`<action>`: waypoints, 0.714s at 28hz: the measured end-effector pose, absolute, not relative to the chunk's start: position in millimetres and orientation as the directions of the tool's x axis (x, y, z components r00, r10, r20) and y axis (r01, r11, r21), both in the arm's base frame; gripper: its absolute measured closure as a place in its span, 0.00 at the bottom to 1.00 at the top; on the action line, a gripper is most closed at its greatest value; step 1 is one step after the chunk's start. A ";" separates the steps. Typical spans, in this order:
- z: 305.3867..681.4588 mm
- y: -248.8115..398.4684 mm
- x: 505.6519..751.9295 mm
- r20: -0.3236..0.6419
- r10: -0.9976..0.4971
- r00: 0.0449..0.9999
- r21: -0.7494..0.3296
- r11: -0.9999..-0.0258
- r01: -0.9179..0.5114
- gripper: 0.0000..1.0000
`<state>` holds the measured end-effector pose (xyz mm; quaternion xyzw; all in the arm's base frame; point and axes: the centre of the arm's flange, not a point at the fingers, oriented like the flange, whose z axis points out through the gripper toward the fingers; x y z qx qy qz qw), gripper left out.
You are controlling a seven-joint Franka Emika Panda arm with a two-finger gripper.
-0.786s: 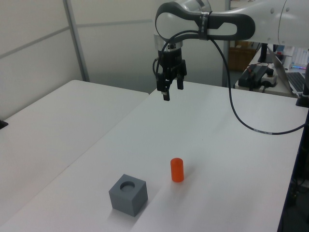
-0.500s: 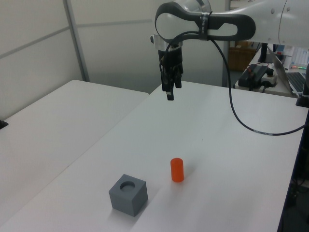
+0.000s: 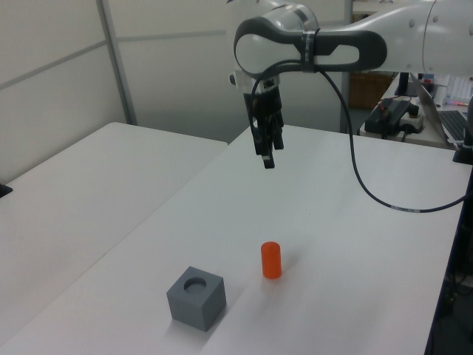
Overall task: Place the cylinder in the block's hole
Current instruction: 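Move the open gripper over the orange cylinder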
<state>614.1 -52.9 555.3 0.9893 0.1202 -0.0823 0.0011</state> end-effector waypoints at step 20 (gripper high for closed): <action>483.3 -6.1 619.3 -0.182 0.033 0.983 0.013 -0.999 0.036 0.00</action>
